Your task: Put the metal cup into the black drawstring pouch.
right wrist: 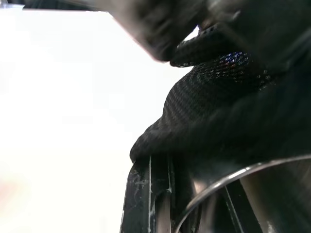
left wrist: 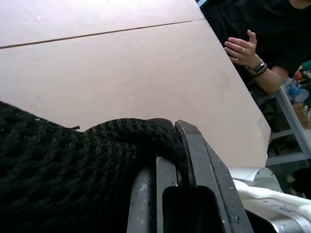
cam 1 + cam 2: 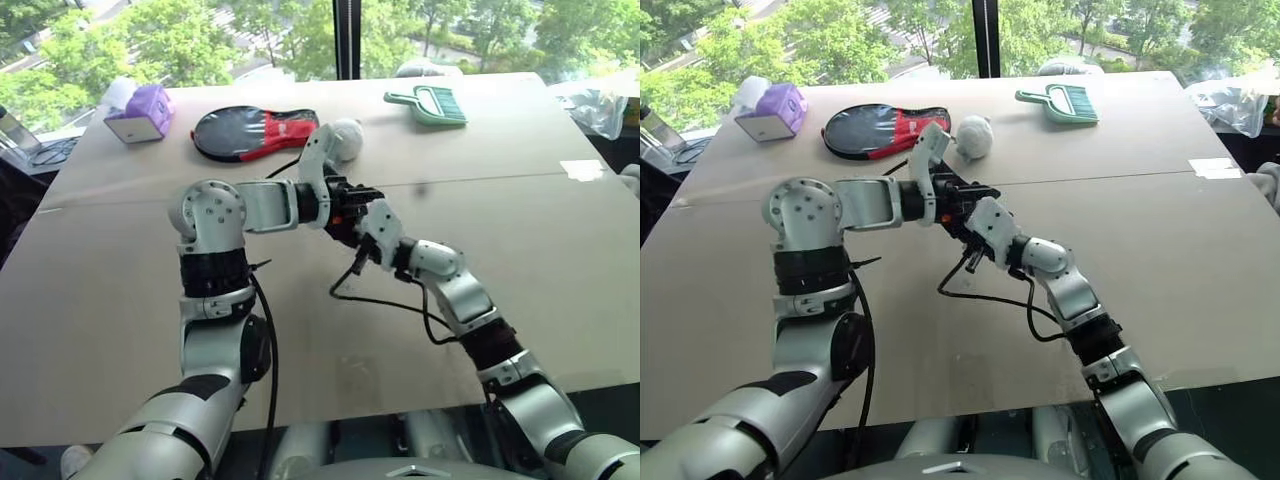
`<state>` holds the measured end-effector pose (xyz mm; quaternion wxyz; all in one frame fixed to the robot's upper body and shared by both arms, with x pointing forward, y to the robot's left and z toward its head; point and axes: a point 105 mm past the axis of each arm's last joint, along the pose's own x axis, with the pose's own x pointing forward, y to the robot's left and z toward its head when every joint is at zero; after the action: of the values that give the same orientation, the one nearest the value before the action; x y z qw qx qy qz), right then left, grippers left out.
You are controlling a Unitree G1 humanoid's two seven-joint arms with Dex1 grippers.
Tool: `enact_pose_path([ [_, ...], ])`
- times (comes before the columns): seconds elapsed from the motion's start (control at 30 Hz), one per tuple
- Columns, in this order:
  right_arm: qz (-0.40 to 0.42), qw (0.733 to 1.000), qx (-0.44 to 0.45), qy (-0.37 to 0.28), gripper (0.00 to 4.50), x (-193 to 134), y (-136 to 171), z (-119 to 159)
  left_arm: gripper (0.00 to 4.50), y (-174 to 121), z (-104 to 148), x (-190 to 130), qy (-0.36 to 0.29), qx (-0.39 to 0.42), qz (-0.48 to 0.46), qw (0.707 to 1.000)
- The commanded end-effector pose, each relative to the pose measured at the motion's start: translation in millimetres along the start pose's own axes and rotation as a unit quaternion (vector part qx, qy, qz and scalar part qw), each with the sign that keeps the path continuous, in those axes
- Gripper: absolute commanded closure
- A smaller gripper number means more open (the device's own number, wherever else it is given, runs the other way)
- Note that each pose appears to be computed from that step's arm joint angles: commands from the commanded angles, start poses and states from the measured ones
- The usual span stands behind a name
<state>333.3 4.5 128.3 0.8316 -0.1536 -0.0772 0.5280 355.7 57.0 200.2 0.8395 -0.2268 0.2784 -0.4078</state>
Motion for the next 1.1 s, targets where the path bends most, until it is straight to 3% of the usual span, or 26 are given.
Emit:
enact_pose_path([
  [0.03,0.043,0.999,-0.008,-0.009,4.42,-12.4,11.1,11.0,4.50,9.6,-3.1,-4.2,0.006,-0.058,-0.005,0.998],
  [0.23,0.052,0.999,0.014,0.002,4.42,-25.8,16.0,11.3,4.50,15.4,-30.6,-1.0,0.043,-0.083,-0.016,0.995],
  [0.33,0.014,1.000,0.027,0.006,4.42,-23.4,8.4,7.5,4.50,8.0,-34.6,-1.2,0.044,-0.085,-0.037,0.995],
  [0.47,-0.064,0.987,0.150,-0.009,4.42,-21.5,-11.5,0.3,4.50,2.6,-33.1,-8.5,0.030,-0.078,-0.052,0.995],
  [0.6,-0.076,0.967,0.236,-0.051,4.42,-16.0,-15.3,3.0,4.50,0.7,-32.4,-13.6,0.029,-0.062,-0.049,0.996],
  [0.8,-0.059,0.979,0.173,-0.093,4.42,25.9,-1.5,29.1,4.50,-11.0,-30.6,-12.1,0.030,-0.032,-0.058,0.997],
  [0.9,-0.046,0.961,0.225,-0.151,4.42,42.8,3.7,47.5,4.50,-19.7,-32.9,-13.3,0.028,-0.013,-0.074,0.997],
  [1.0,-0.063,0.938,0.290,-0.178,4.42,50.3,-4.3,47.7,4.50,-23.3,-32.9,-15.6,0.018,0.002,-0.080,0.997],
  [1.1,-0.073,0.962,0.217,-0.148,4.42,56.0,-0.6,41.9,4.50,-23.3,-26.1,-15.7,-0.003,0.020,-0.066,0.998],
])
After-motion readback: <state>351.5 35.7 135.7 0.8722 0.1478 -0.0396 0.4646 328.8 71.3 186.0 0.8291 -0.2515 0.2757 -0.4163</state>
